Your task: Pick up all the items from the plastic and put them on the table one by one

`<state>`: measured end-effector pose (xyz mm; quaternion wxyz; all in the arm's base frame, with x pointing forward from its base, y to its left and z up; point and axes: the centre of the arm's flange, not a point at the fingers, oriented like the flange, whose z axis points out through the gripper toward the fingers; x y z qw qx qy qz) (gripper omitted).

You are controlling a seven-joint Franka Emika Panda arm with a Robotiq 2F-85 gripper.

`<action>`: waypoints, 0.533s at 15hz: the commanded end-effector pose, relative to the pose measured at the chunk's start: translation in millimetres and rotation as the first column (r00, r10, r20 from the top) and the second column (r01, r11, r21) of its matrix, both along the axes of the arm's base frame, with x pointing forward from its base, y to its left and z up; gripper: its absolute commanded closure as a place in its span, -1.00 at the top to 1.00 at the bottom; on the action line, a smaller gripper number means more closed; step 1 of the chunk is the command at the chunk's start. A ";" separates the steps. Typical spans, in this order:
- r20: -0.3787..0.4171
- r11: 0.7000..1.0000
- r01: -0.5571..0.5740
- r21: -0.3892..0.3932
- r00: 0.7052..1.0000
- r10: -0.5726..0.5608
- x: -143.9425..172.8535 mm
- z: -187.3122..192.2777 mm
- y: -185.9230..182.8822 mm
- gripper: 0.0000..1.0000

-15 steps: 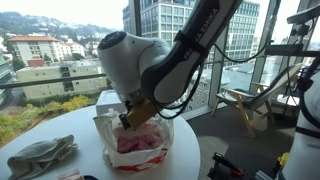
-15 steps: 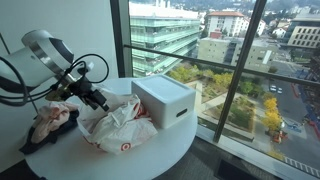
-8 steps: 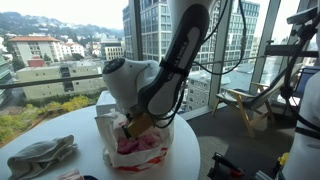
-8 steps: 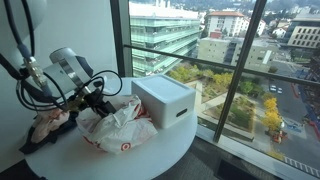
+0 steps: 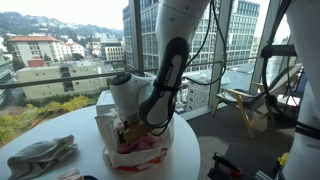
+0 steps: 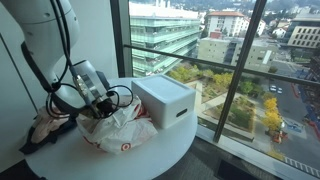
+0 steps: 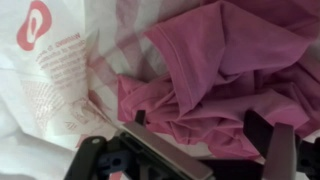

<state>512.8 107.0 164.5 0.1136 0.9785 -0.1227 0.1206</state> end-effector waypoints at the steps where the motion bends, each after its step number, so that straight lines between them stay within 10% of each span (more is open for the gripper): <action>1: 0.050 0.999 0.007 0.052 0.999 -0.010 22.6 -25.9 -1.0 1.00; 5: 0.048 0.997 0.003 0.071 0.999 -0.006 26.7 -48.7 -10.6 1.00; 6: 0.045 0.997 -0.010 0.081 0.999 0.007 26.2 -51.5 -10.2 0.50; 8: 0.053 0.995 -0.029 0.095 0.998 0.024 25.2 -50.7 -5.1 0.31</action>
